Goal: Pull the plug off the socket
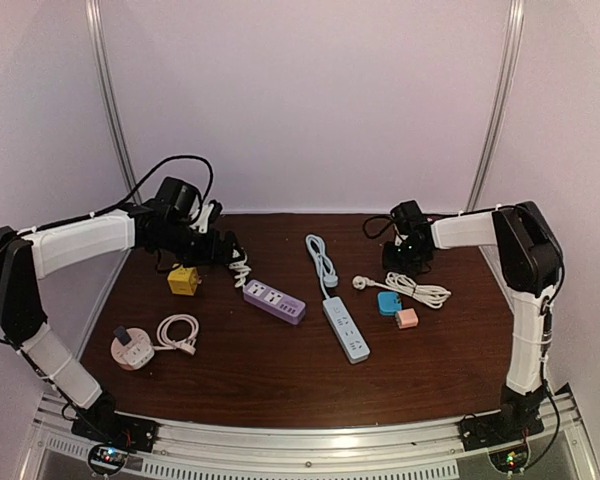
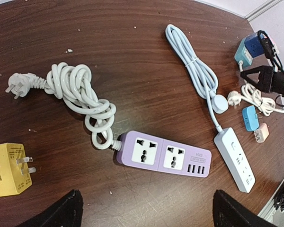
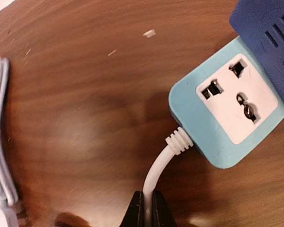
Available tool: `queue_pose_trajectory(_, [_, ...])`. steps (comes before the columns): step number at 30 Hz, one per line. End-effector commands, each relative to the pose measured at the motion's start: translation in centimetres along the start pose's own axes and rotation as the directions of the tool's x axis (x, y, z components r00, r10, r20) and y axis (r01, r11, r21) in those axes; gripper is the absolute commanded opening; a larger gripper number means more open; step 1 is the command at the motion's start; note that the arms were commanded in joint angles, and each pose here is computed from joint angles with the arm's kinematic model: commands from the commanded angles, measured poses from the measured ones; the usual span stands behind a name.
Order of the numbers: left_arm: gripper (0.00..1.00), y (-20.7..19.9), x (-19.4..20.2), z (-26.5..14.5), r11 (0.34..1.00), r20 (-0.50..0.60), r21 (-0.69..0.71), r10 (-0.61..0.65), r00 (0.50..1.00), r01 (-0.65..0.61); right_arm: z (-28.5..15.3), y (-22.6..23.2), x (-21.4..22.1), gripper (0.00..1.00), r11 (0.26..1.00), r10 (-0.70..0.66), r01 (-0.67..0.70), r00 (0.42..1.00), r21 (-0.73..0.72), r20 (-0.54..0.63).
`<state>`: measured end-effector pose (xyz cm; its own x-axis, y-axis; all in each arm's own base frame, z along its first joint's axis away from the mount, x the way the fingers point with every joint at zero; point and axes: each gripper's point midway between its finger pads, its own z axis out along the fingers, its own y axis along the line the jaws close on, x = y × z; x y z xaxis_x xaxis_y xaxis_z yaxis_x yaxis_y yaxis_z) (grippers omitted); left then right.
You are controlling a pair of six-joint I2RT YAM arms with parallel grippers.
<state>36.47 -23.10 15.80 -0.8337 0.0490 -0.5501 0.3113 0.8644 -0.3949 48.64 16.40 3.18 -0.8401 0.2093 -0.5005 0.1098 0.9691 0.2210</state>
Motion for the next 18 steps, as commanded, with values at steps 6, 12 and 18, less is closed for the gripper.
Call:
queue_pose_trajectory(6, [0.97, -1.9, -1.5, 1.1, 1.000, 0.019, 0.018, 0.021, 1.000, -0.021, -4.4, 10.3, 9.6, 0.00, 0.934, -0.307, 0.293, 0.951, -0.206, -0.040])
queue_pose_trajectory(12, [0.97, -3.0, -1.0, 1.9, 0.999, 0.002, 0.026, 0.034, 0.999, -0.034, -6.9, 12.9, 15.5, 0.00, 0.873, -0.425, 0.397, 0.904, -0.285, -0.043])
queue_pose_trajectory(18, [0.97, -4.8, -0.6, 2.9, 0.997, -0.017, 0.046, 0.059, 0.998, -0.058, -8.6, 12.6, 17.5, 0.12, 0.856, -0.463, 0.431, 0.885, -0.285, -0.050])
